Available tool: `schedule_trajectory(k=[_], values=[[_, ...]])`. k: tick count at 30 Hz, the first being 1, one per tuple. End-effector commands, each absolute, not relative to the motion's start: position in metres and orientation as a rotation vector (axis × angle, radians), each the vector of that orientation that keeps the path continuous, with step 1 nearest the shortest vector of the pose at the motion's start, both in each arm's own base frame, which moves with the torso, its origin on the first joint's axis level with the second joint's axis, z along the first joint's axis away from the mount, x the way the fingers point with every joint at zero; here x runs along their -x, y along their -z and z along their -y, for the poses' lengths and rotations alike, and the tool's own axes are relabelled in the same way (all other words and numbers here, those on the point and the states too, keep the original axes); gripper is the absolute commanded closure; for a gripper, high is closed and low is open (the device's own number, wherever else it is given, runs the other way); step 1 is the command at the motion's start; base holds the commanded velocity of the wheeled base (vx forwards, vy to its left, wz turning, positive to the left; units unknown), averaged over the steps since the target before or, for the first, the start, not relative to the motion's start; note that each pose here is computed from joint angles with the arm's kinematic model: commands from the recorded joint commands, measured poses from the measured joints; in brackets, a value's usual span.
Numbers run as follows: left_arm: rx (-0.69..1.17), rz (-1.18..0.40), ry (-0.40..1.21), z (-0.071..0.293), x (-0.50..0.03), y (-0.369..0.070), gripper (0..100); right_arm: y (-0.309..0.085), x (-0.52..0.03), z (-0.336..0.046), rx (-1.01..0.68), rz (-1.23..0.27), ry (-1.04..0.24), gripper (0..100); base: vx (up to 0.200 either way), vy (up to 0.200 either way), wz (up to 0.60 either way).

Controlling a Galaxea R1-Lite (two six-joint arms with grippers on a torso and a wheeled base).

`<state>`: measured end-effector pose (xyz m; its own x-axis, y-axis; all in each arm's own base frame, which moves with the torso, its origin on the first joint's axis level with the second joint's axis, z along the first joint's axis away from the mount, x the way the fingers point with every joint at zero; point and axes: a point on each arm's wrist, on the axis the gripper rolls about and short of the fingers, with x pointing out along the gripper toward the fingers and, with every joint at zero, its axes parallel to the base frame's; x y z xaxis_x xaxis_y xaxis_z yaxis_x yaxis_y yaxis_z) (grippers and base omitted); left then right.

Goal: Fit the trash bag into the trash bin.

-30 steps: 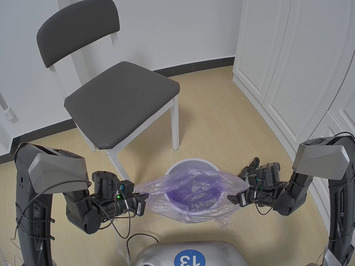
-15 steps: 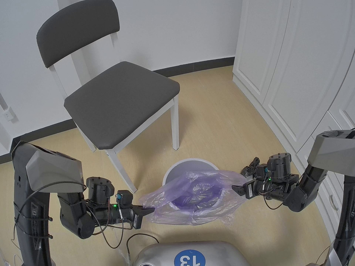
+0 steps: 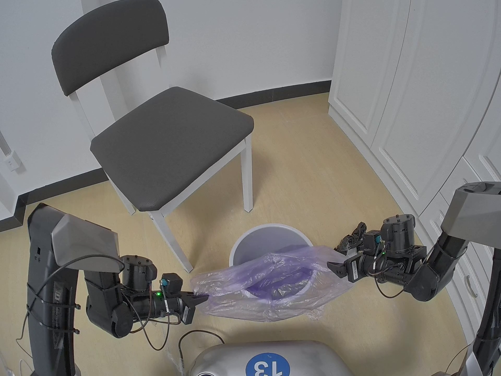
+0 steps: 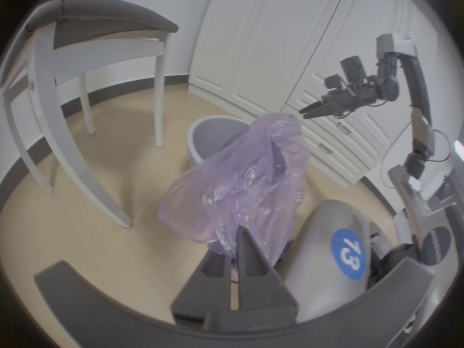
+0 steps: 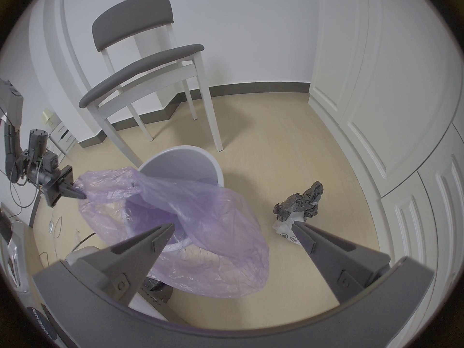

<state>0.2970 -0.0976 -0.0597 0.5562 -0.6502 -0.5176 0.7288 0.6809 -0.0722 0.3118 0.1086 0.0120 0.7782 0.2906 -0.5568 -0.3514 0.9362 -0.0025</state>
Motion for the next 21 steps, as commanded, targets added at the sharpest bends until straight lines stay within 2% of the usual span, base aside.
schedule_trajectory(k=[1,17,18,21], values=[[-0.183,-0.556,0.793,0.106,-0.300,0.085,100,-0.003,-0.313,-0.111,0.116,-0.607,-0.353,0,0.000,0.000,0.00],[-0.178,-0.454,0.732,0.114,-0.313,0.081,100,-0.002,-0.321,-0.112,0.100,-0.585,-0.346,0,0.000,0.000,0.00],[-0.170,-0.454,0.731,0.114,-0.313,0.081,0,-0.003,-0.321,-0.113,0.100,-0.582,-0.347,0,0.000,0.000,0.00],[-0.143,-0.455,0.728,0.115,-0.315,0.081,0,-0.004,-0.320,-0.113,0.098,-0.573,-0.348,0,0.000,0.000,0.00]])
